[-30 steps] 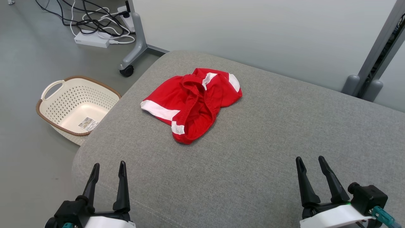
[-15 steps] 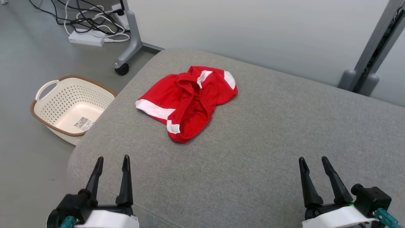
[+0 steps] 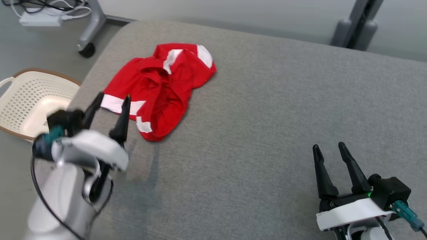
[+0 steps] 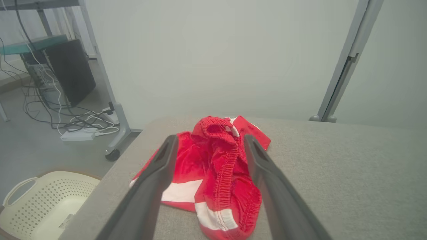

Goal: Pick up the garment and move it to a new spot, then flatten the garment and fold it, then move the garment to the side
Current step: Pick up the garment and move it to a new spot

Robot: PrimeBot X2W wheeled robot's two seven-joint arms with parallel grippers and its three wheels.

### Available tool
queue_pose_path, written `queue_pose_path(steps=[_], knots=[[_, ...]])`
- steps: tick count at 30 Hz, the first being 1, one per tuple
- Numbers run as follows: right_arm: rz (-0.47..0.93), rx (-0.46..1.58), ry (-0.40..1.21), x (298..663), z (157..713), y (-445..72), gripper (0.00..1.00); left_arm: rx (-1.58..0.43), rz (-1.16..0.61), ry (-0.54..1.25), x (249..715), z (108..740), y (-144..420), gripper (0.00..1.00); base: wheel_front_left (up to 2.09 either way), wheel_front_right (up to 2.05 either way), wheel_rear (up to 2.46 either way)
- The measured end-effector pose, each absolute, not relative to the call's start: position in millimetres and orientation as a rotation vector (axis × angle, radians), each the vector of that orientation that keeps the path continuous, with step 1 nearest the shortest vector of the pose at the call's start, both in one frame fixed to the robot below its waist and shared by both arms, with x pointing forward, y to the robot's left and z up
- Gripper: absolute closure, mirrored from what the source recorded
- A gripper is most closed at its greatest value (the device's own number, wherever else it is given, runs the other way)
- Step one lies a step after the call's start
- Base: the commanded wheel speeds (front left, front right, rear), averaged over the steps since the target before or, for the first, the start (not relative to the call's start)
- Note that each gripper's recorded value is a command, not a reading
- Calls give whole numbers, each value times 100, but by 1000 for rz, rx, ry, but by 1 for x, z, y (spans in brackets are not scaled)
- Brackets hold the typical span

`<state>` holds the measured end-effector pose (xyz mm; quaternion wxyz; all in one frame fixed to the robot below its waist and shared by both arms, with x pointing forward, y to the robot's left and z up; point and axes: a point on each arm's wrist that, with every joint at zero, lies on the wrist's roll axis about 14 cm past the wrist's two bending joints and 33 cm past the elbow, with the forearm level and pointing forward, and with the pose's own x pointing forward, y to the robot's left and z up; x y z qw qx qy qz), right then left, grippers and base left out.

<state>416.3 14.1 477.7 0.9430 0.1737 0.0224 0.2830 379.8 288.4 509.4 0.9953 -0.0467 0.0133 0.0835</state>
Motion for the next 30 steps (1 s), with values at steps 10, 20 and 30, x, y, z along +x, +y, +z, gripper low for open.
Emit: queue_pose_path(steps=[10, 20, 30], knots=[[502, 351, 88, 433, 451, -10, 0, -380, -2, 446, 472, 496, 276, 0, 0, 0, 0], [464, 353, 125, 443, 430, -22, 0, -472, 71, 756, 499, 455, 285, 0, 0, 0, 0], [470, 360, 144, 453, 418, -19, 0, -444, 120, 927, 503, 418, 288, 0, 0, 0, 0]])
